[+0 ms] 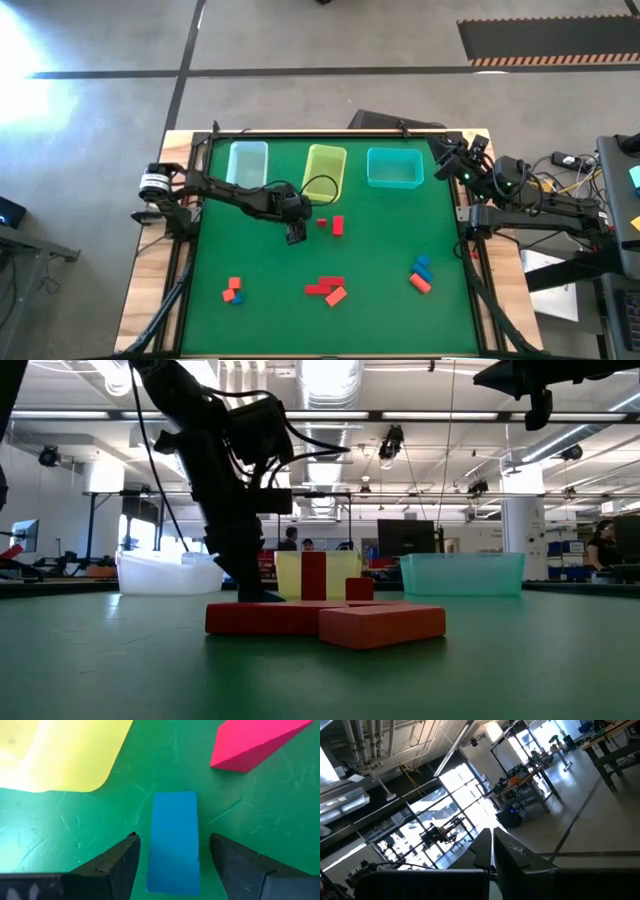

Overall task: Sort & place blocks by color
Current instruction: Put the blue block into the white bin

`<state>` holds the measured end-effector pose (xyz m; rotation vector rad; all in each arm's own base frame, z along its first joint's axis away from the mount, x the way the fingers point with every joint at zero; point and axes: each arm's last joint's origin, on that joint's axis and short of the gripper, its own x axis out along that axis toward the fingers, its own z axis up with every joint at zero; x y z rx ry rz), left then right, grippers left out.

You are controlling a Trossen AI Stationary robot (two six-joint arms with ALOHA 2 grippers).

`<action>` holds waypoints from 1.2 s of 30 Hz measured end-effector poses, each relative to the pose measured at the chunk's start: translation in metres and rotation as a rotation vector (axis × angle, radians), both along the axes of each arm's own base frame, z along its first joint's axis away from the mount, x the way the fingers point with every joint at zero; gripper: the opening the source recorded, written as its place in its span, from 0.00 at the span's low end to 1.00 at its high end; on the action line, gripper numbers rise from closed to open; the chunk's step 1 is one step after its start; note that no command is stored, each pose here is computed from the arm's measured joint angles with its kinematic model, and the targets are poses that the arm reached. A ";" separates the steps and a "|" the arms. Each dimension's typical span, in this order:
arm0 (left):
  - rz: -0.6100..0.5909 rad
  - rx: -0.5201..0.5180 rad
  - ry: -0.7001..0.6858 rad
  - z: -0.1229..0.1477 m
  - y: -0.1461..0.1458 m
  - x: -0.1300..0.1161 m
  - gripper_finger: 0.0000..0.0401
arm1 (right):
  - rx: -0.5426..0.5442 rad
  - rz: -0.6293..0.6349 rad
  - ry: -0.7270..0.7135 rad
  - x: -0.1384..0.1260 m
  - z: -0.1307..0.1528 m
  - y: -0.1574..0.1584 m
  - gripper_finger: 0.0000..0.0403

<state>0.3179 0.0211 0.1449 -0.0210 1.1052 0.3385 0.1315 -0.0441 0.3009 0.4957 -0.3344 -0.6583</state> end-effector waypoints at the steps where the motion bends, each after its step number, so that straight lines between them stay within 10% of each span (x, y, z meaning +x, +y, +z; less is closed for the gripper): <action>1: 0.002 0.001 0.005 -0.001 0.000 0.000 0.56 | 0.000 0.000 0.000 0.000 0.000 0.000 0.02; 20: -0.020 -0.056 0.040 0.008 -0.001 -0.003 0.29 | -0.012 0.004 -0.052 -0.003 0.006 0.001 0.02; 36: 0.060 -0.038 -0.297 0.141 0.009 -0.036 0.29 | -0.099 0.062 -0.048 -0.007 0.022 0.004 0.02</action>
